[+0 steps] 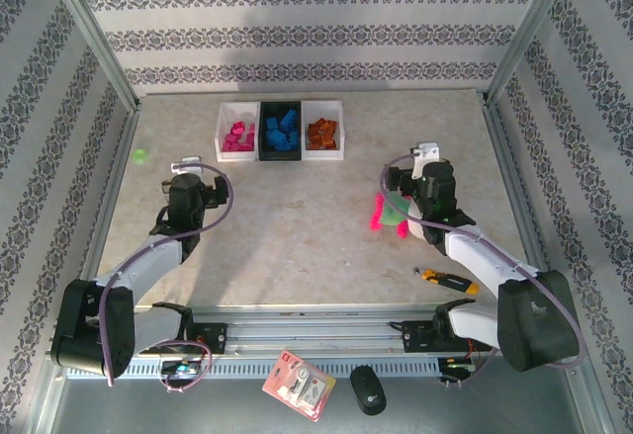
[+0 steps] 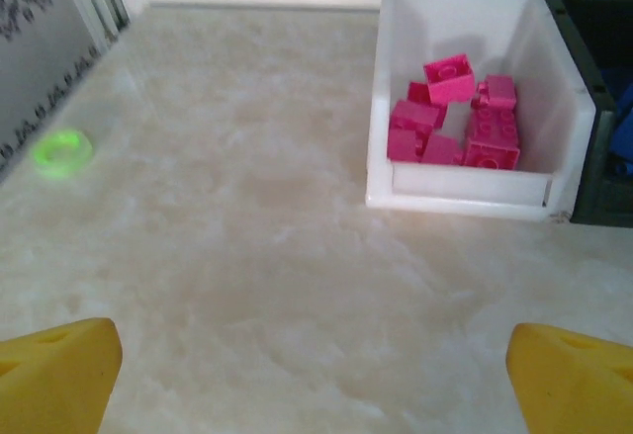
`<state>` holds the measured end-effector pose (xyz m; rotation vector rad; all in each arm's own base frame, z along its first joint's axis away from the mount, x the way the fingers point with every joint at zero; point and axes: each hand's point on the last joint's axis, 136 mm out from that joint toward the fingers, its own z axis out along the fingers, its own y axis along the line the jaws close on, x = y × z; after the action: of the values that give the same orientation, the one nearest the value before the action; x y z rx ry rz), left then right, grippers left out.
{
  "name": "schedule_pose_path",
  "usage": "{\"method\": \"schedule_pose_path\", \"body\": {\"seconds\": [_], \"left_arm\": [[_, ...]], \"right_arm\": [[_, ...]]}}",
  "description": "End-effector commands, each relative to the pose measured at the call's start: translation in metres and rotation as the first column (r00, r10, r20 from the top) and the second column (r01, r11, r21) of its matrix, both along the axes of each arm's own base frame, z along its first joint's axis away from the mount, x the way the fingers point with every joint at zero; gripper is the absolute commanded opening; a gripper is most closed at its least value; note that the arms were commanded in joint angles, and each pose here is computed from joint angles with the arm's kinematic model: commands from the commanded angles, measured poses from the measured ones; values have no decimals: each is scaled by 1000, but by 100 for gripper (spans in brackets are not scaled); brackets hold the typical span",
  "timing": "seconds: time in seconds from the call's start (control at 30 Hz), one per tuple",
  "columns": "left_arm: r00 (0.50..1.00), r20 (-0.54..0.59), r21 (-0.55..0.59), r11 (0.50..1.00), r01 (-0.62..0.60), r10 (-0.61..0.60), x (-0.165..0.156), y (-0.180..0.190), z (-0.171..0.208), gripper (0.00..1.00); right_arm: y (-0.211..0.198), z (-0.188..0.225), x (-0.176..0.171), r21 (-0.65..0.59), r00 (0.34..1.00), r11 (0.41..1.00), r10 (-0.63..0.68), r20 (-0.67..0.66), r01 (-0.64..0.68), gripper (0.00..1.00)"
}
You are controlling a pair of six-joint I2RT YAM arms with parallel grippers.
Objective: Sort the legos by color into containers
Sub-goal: Reset both arms
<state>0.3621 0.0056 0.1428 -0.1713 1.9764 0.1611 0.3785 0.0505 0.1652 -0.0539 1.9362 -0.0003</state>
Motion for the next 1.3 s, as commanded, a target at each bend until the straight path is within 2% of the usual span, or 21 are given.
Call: {"method": "schedule_pose_path", "body": {"seconds": [0.0, 0.1, 0.2, 0.27, 0.33, 0.43, 0.53, 0.6, 0.63, 0.67, 0.73, 0.77, 0.83, 0.93, 1.27], "left_arm": [[988, 147, 110, 993, 30, -46, 8, -1, 25, 99], [991, 118, 119, 992, 51, -65, 3, -3, 4, 99], [991, 111, 114, 991, 67, -80, 2, -5, -12, 99], [986, 141, 128, 989, 76, -94, 8, -7, -15, 99], [981, 155, 135, 986, 97, -118, 15, -10, -17, 99], [987, 140, 128, 990, 63, -81, 28, -1, -32, 99], [993, 92, 52, 996, 72, -77, 28, 7, -45, 99], [988, 123, 51, 995, 83, -89, 36, 9, -49, 99], [994, 74, 31, 996, 81, -83, 34, 9, -56, 99], [996, 45, 15, 997, 79, -79, 35, 11, -56, 99], [993, 94, 22, 997, 73, -74, 37, 14, -52, 99], [996, 67, 13, 998, 59, -60, 35, 15, -56, 99], [995, 85, 21, 998, 57, -58, 36, 16, -54, 99], [994, 108, 13, 1000, -13, 11, 31, 27, -51, 99], [994, 77, 21, 997, 73, -75, 37, 13, -54, 99]], "right_arm": [[-30, -2, -1, -40, 993, 993, -113, 42, 114, 97], [-48, -16, -3, -49, 986, 986, -160, 42, 162, 98], [-64, -29, -2, -6, 980, 981, -193, 54, 194, 98], [-68, -32, 3, 22, 978, 981, -195, 79, 194, 98], [-67, -34, 7, 36, 980, 984, -180, 88, 177, 98], [-61, -46, 16, 43, 988, 990, -139, 66, 136, 98], [-53, -57, 20, 41, 994, 996, -88, 66, 85, 98], [-53, -58, 19, 44, 993, 996, -86, 80, 82, 98], [-53, -59, 19, 43, 994, 995, -87, 69, 84, 98], [-53, -59, 19, 42, 994, 995, -90, 64, 87, 98], [-54, -58, 19, 44, 993, 995, -95, 71, 92, 98], [-54, -59, 19, 45, 993, 995, -95, 69, 92, 98], [-54, -58, 19, 44, 993, 995, -94, 71, 91, 98], [-54, -58, 19, 43, 993, 995, -95, 70, 92, 98], [-54, -58, 19, 43, 993, 995, -95, 72, 92, 98]]}}
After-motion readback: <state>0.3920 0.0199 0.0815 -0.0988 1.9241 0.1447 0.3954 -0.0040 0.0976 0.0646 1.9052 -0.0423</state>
